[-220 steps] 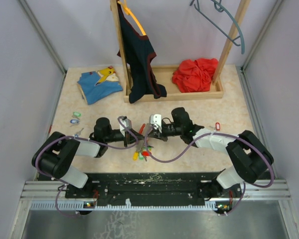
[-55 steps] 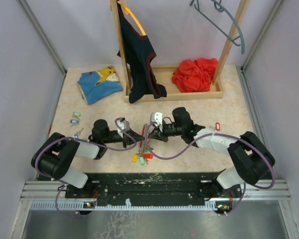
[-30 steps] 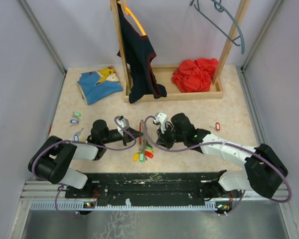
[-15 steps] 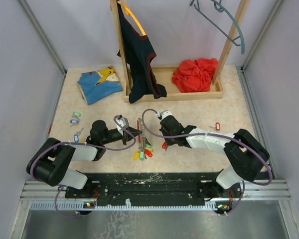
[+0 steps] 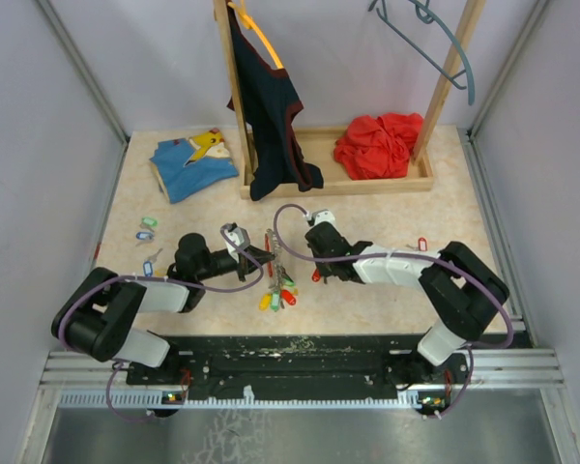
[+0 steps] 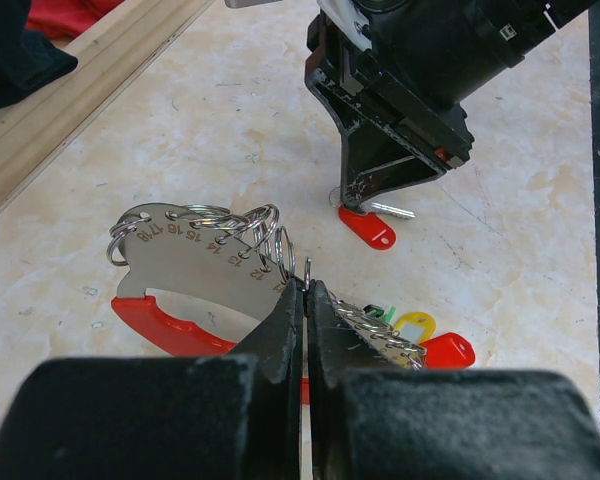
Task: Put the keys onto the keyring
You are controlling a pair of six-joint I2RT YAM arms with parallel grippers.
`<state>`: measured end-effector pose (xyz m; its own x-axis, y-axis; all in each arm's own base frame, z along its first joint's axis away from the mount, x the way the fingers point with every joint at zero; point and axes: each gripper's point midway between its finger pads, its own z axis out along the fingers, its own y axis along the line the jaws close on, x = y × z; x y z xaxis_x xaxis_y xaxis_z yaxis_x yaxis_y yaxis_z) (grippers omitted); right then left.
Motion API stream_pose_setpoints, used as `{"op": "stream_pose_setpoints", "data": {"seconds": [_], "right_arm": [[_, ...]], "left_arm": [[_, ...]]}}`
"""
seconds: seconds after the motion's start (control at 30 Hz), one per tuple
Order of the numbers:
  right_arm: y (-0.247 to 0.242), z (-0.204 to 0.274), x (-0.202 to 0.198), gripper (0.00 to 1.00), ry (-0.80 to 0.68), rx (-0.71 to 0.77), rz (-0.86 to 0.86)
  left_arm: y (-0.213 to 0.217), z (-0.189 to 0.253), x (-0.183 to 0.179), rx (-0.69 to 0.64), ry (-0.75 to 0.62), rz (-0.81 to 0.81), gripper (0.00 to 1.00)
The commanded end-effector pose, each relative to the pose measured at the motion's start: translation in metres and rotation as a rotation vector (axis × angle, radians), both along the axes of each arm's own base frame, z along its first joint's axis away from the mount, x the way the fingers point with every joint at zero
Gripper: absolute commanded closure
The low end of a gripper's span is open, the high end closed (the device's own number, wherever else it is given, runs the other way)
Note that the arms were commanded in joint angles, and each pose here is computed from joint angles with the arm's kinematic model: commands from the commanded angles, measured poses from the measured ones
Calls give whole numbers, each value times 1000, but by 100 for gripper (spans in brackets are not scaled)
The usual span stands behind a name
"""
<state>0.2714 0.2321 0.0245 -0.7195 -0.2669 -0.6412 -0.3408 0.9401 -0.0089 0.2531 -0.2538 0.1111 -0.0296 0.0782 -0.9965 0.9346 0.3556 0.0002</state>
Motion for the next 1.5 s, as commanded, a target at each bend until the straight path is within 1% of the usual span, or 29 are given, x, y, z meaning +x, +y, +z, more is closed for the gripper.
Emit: {"op": "stream_pose_setpoints", "data": {"seconds": [0.0,0.2,0.43,0.6,0.83,0.97,1.27,1.47], "right_arm": [[7,17,6,85,26,50,-18],[9,36,10,74,74,126,0],[13,37,11,73,152,183,-31],[14,29,9,75,196,220,-58],[6,24,15,77,185,191,-104],[7,20,15,77,193,190,-99],[12,13,13,84,216,202,-84],[13,12,12,87,222,203,-77]], "left_arm": [[0,6,0,-13,-22,-4,100],[0,7,-1,-15,-21,-7,100],[-1,6,-1,-14,-18,-8,100],[-1,7,-1,-14,-19,-9,100],[0,7,-2,-15,-21,-11,100],[-1,7,-2,-14,-18,-14,100],[-2,7,-2,-15,-18,-19,100],[-2,6,-2,-16,-14,-20,100]]}}
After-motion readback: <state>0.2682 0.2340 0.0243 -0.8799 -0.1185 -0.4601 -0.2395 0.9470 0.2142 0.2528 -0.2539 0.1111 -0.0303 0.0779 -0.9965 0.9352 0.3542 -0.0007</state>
